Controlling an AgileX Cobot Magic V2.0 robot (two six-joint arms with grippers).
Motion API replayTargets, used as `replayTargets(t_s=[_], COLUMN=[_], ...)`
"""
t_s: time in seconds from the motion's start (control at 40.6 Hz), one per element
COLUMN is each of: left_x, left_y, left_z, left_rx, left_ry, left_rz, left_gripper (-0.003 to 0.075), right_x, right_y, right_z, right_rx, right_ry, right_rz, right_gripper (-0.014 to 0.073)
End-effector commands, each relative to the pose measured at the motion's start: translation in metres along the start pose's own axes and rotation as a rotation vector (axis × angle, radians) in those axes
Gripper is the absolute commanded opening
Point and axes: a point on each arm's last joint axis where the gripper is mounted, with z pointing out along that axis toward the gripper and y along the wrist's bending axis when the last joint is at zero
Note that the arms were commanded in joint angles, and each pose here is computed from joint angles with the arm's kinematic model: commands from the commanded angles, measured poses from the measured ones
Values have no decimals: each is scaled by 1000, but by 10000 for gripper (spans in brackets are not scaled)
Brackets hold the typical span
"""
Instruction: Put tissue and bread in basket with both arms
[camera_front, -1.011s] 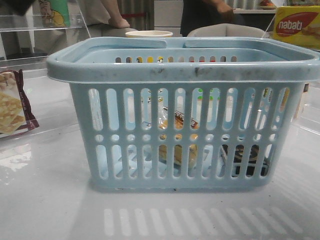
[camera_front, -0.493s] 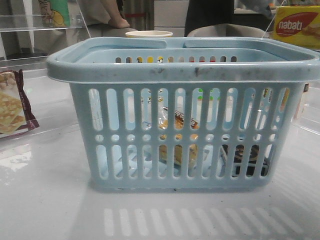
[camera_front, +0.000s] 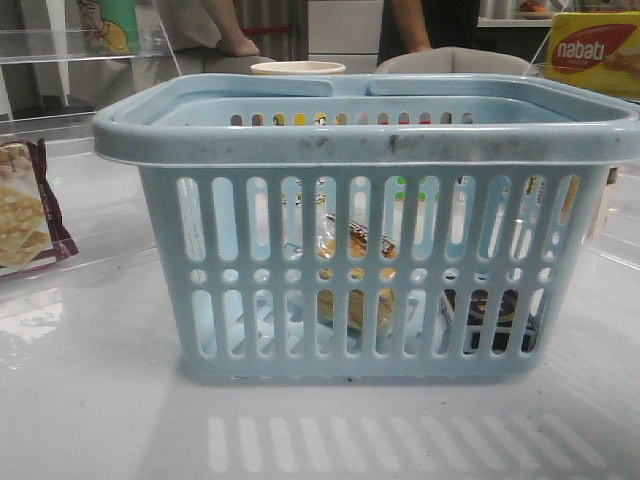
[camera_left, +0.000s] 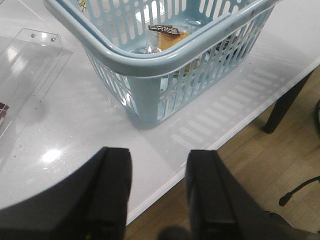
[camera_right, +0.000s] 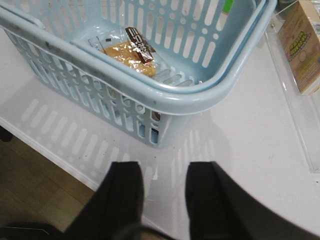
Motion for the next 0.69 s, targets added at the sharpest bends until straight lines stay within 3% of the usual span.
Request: replayTargets(t_s=[0.0,0.148,0.197,0.666], left_x=[-13,-13,-13,-13], left_y=[0,0,0,0], left_z=[-5,-5,-5,-5], left_rx=[1,1,1,1], left_ry=[-98,-98,-98,-98], left_rz=[-9,-9,-9,-9], left_gripper=[196,89,92,91], right_x=[-12,-12,-12,-12], right_y=[-1,-1,-1,-1], right_z=[-5,-5,-5,-5], right_rx=[12,12,12,12], right_ry=[-88,-89,-89,-89], right_rz=[-16,-16,-16,-16], right_gripper=[214,90,54,57])
